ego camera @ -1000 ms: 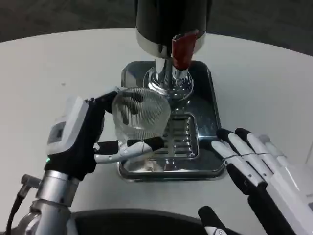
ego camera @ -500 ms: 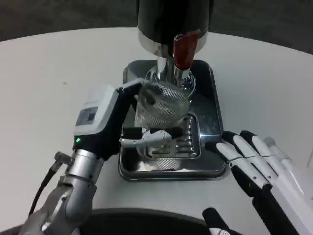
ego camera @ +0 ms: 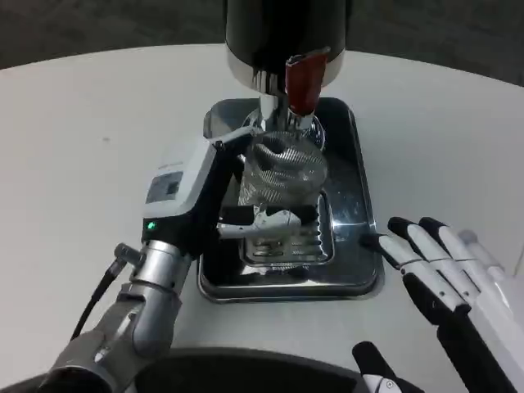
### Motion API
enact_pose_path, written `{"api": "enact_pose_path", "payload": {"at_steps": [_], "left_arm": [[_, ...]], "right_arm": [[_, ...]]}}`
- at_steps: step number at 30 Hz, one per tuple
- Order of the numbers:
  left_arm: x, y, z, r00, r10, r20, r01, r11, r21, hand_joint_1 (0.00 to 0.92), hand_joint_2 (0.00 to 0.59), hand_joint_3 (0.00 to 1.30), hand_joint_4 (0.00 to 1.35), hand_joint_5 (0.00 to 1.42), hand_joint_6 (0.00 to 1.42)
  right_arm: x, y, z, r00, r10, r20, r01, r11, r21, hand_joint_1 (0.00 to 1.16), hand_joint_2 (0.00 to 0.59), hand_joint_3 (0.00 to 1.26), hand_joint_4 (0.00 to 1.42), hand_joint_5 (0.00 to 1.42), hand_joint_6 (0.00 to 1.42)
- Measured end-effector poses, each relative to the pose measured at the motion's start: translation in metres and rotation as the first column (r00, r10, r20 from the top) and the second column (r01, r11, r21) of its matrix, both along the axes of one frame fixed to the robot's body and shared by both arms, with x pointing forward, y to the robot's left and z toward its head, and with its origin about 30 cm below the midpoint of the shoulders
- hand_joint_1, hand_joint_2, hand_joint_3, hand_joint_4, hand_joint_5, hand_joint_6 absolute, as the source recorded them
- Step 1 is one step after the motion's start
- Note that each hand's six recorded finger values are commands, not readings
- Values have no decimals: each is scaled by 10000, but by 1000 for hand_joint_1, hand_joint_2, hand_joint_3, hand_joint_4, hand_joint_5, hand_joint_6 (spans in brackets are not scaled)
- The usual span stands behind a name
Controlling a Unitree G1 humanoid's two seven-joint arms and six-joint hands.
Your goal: Grasp the cup under the faucet to collect the drink, then remove the cup.
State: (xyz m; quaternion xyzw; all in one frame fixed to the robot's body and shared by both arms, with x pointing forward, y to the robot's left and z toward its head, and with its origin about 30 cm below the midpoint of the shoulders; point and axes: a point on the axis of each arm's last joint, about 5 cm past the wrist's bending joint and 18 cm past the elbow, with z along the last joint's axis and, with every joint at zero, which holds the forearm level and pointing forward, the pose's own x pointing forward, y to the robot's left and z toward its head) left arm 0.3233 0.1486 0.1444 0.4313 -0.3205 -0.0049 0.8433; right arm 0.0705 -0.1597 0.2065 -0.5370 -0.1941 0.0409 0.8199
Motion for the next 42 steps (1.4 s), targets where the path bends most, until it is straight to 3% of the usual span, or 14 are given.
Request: {"api": "enact_pose_path", "payload": {"at_steps": [4, 8, 10, 14, 21, 26, 34, 37, 42], "left_arm": [[7, -17, -7, 10000, -44, -8, 44, 9999, 135, 525, 45, 868, 891, 1084, 1271], [6, -34, -12, 9998, -170, -51, 171, 9995, 262, 426, 81, 664, 655, 909, 1064], [4, -37, -14, 9998, -197, -82, 199, 9994, 274, 395, 97, 425, 419, 722, 815], [-11, -36, -43, 9989, -323, -346, 340, 9981, 515, 380, 101, 161, 178, 478, 416], [-51, -31, -88, 9986, -388, -364, 405, 9980, 482, 341, 92, 7, 8, 320, 235], [-79, 1, -110, 9989, -350, -320, 366, 9980, 509, 272, 82, 0, 0, 176, 68], [-127, 64, -135, 9998, -93, -184, 100, 9991, 415, 135, 39, 0, 0, 89, 1], [-139, 103, -120, 9999, 95, -143, -94, 9999, 107, 14, 17, 0, 0, 73, 0], [-187, 209, -60, 9998, 161, -130, -170, 9975, -686, 0, 63, 0, 0, 80, 0]], "right_arm": [[-2, -1, -1, 10000, -16, -19, 16, 10000, 5, 460, 431, 134, 42, 0, 0], [-3, -4, -1, 10000, -39, -52, 39, 10000, 19, 462, 430, 134, 42, 2, 0], [-4, -5, -2, 10000, -54, -61, 54, 10000, 42, 462, 430, 134, 42, 2, 0], [-5, -3, -2, 10000, -65, -67, 65, 9999, 92, 464, 430, 134, 42, 3, 0], [-5, 5, -3, 9999, -45, -133, 47, 9998, 172, 464, 430, 134, 42, 3, 0], [-5, 2, -3, 9998, -50, -172, 53, 9998, 212, 464, 430, 134, 42, 3, 0], [-5, 4, -3, 9998, -54, -188, 59, 9996, 268, 467, 434, 134, 42, 3, 0], [-5, 4, -3, 9998, -54, -188, 59, 9996, 274, 470, 436, 134, 42, 3, 0], [-3, 13, -3, 9998, -4, -181, 10, 9995, 328, 474, 437, 134, 42, 4, 0]]}}
